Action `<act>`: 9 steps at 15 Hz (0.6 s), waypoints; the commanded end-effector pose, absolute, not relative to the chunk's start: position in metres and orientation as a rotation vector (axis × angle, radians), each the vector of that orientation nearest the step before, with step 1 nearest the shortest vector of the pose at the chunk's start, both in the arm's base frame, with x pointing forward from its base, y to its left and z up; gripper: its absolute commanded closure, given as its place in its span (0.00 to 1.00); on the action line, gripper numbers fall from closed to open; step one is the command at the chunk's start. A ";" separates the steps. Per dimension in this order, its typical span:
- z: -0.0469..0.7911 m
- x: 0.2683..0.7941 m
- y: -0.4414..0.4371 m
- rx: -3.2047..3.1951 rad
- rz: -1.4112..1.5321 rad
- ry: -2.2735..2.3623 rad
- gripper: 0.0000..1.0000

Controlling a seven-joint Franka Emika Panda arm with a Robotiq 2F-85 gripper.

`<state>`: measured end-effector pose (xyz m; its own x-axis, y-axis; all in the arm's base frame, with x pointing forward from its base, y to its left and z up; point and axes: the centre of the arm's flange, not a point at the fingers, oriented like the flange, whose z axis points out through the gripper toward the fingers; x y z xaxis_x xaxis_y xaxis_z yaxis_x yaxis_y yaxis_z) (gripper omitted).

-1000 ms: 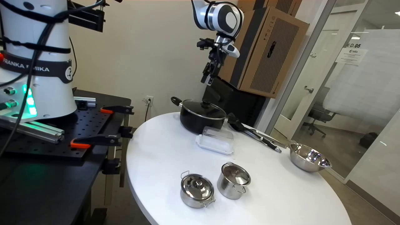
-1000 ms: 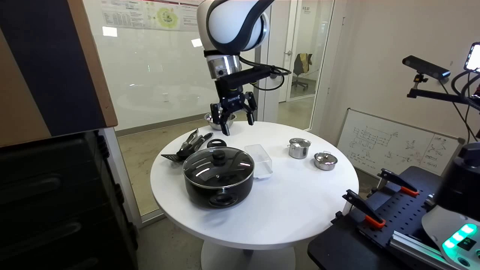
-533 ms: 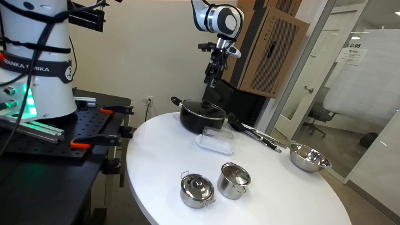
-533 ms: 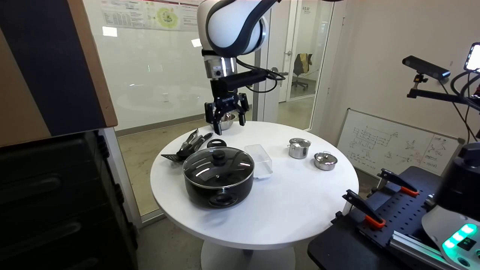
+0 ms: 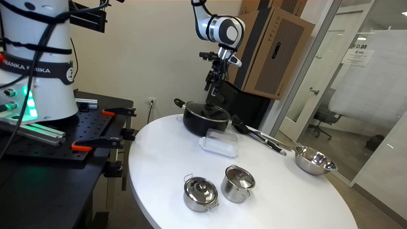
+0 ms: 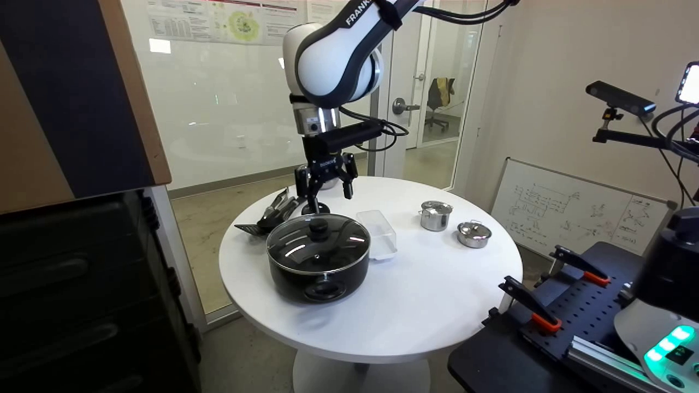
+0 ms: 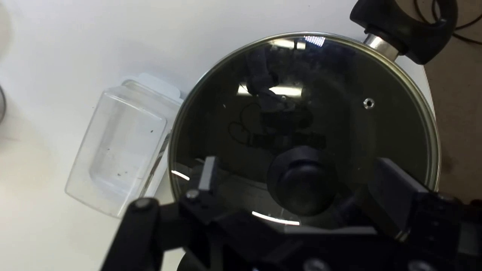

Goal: Take the lid off the pot and put it on the table

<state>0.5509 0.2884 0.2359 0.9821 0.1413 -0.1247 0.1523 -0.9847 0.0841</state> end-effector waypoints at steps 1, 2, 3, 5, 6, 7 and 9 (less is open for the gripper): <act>0.225 0.565 0.292 3.060 -0.146 0.265 0.00; 0.224 0.567 0.292 3.064 -0.127 0.271 0.00; 0.223 0.569 0.293 3.066 -0.116 0.277 0.00; 0.220 0.572 0.293 3.070 -0.102 0.288 0.00; 0.219 0.573 0.294 3.070 -0.102 0.291 0.00; 0.217 0.573 0.294 3.070 -0.106 0.297 0.00; 0.211 0.572 0.296 3.069 -0.118 0.311 0.00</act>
